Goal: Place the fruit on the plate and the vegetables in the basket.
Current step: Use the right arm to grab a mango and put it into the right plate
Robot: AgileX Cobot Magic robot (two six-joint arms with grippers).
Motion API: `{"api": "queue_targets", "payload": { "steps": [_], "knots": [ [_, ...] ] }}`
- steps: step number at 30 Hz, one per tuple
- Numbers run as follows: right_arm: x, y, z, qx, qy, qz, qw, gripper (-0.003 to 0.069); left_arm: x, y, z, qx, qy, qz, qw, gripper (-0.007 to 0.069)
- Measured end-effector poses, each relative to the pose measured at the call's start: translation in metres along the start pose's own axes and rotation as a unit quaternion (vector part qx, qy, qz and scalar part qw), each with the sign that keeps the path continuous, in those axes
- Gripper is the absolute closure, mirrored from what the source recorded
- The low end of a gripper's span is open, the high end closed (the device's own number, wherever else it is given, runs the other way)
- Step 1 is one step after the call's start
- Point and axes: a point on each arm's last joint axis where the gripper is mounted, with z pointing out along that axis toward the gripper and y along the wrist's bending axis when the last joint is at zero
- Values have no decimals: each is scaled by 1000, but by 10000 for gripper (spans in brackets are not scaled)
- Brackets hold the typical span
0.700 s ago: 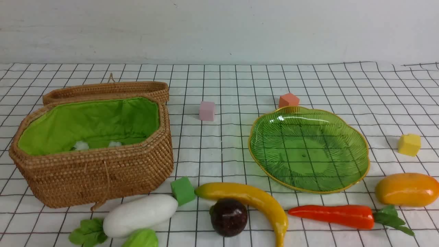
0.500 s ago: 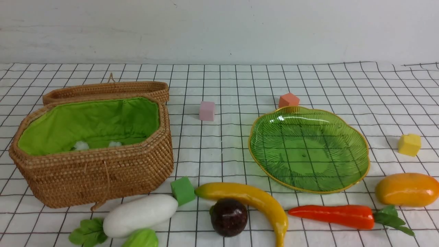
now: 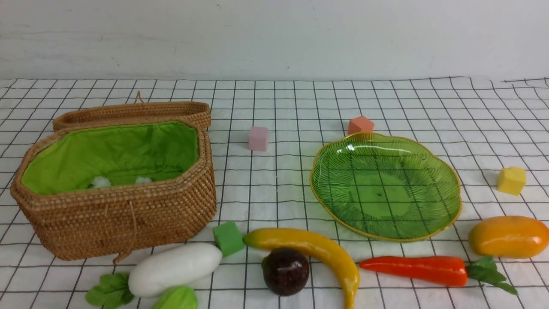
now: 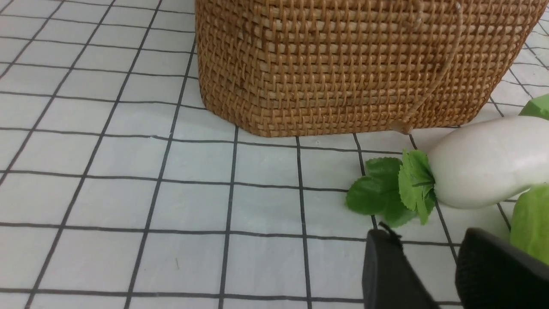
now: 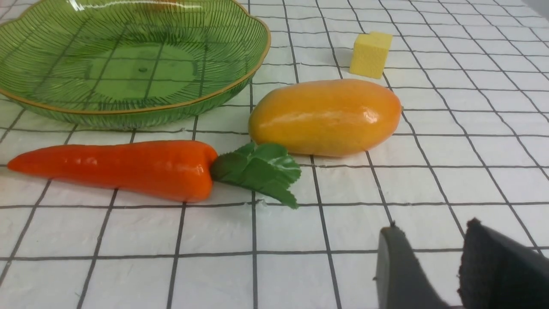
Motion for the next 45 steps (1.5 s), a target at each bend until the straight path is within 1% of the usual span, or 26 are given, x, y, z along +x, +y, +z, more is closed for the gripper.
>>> {"api": "queue_targets", "payload": {
  "steps": [17, 20, 21, 22, 23, 25, 26, 27, 28, 29, 30, 31, 32, 33, 35, 36, 37, 38, 39, 40, 41, 42, 43, 44, 45],
  "knots": [
    [-1, 0, 0, 0, -3, 0, 1000, 414, 0, 0, 0, 0, 0, 0, 1000, 386],
    [-3, 0, 1, 0, -23, 5, 1000, 414, 0, 0, 0, 0, 0, 0, 1000, 386],
    [-8, 0, 1, -1, -57, 21, 998, 414, 0, 0, 0, 0, 0, 0, 1000, 386],
    [-10, 0, 1, -27, -68, 27, 997, 414, 0, 0, 0, 0, 0, 0, 1000, 386],
    [-18, 0, -1, -5, -117, 70, 991, 414, 0, 0, 0, 0, 0, 0, 1000, 386],
    [-29, -3, -4, -9, -177, 137, 975, 414, 0, 0, 0, 0, 0, 0, 1000, 386],
    [-34, -4, -6, -4, -206, 164, 965, 414, 0, 0, 0, 0, 0, 0, 1000, 386],
    [-38, -6, -8, -9, -232, 187, 955, 414, 0, 0, 0, 0, 0, 0, 1000, 386],
    [-44, -9, -12, -7, -271, 218, 938, 414, 0, 0, 0, 0, 0, 0, 1000, 386],
    [-49, -12, -15, -4, -304, 234, 923, 414, 0, 0, 0, 0, 0, 0, 1000, 386],
    [-49, -13, -16, -4, -311, 241, 919, 414, 0, 0, 0, 0, 0, 0, 1000, 386],
    [-56, -16, -21, -5, -346, 264, 900, 414, 0, 0, 0, 0, 0, 0, 1000, 386],
    [-59, -17, -24, -6, -359, 272, 893, 414, 0, 0, 0, 0, 0, 0, 1000, 386],
    [-76, -19, -35, -24, -391, 306, 868, 414, 0, 0, 0, 0, 0, 0, 1000, 386],
    [-87, -19, -44, -34, -404, 313, 859, 414, 0, 0, 0, 0, 0, 0, 1000, 386],
    [-117, -21, -64, -54, -432, 318, 842, 414, 0, 0, 0, 0, 0, 0, 1000, 386],
    [-136, -21, -74, -62, -442, 314, 838, 414, 0, 0, 0, 0, 0, 0, 1000, 386],
    [-164, -21, -87, -71, -447, 303, 839, 414, 0, 0, 0, 0, 0, 0, 1000, 386],
    [-169, -21, -89, -72, -447, 300, 839, 414, 0, 0, 0, 0, 0, 0, 1000, 386],
    [-197, -21, -98, -77, -441, 283, 848, 414, 0, 0, 0, 0, 0, 0, 1000, 386],
    [-202, -21, -96, -75, -434, 278, 853, 414, 0, 0, 0, 0, 0, 0, 1000, 386],
    [-220, -20, -102, -78, -426, 265, 861, 414, 0, 0, 0, 0, 0, 0, 1000, 386],
    [-245, -19, -101, -76, -395, 237, 884, 414, 0, 0, 0, 0, 0, 0, 1000, 386],
    [-245, -19, -101, -71, -394, 235, 886, 414, 0, 0, 0, 0, 0, 0, 1000, 386],
    [-265, -19, -92, -58, -343, 206, 915, 414, 0, 0, 0, 0, 0, 0, 1000, 386]
  ]
}}
